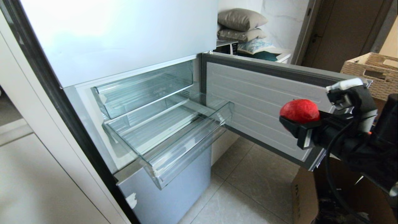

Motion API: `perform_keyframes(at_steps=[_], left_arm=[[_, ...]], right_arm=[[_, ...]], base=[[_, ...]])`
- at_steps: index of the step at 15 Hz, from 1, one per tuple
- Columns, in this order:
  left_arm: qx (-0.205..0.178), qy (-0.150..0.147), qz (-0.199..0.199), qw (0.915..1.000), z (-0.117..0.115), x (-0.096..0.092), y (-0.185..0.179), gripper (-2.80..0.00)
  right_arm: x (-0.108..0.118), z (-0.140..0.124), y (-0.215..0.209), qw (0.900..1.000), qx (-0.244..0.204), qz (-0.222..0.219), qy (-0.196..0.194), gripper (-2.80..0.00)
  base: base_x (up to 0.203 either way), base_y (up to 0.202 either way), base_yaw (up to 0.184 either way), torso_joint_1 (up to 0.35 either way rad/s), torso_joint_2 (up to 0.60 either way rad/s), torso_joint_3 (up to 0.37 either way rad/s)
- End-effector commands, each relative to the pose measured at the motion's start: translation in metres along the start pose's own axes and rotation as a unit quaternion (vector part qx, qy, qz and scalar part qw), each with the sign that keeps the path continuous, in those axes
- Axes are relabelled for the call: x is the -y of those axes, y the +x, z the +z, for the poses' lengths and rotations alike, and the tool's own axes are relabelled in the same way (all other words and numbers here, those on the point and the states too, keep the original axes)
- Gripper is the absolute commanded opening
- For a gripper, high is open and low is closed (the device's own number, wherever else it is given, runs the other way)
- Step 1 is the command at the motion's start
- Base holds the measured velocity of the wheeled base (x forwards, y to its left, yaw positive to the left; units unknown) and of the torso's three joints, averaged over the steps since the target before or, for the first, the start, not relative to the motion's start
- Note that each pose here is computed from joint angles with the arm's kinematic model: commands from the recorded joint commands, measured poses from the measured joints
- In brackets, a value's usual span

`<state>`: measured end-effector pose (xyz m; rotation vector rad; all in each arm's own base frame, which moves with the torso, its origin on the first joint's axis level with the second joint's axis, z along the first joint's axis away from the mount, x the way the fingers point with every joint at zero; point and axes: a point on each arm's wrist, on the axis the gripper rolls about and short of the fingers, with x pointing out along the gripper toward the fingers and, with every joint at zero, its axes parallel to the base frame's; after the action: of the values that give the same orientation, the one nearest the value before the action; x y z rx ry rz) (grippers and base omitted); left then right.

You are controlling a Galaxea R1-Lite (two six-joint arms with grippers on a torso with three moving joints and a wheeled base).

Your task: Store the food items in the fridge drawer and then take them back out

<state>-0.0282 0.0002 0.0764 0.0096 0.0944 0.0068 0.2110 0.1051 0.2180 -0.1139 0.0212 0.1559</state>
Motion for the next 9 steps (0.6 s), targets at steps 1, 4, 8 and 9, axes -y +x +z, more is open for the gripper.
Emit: perform_keyframes(at_steps=[1,4,8,9], left_arm=[[-0.001,0.0,0.0,1.0,0.0,0.0,0.0,-2.8],[-0.001,0.0,0.0,1.0,0.0,0.0,0.0,-2.8],[-0.001,0.0,0.0,1.0,0.0,0.0,0.0,-2.8],[-0.001,0.0,0.0,1.0,0.0,0.0,0.0,-2.8]], right_arm=[[0.014,0.008,-0.016,1.0,0.018,-0.021,0.008,-2.8],[0.018,0.008,-0.022,0.998,-0.002,-0.061,0.009,-2.8],[0.02,0.01,-0.028,0.997,-0.023,-0.068,0.019,-2.8],[0.021,0.01,-0.03,0.997,-0.027,-0.068,0.02,-2.8]], base=[[0.0,0.0,0.0,0.0,0.0,0.0],[0.0,0.0,0.0,0.0,0.0,0.0],[0.0,0.0,0.0,0.0,0.0,0.0],[0.0,0.0,0.0,0.0,0.0,0.0]])
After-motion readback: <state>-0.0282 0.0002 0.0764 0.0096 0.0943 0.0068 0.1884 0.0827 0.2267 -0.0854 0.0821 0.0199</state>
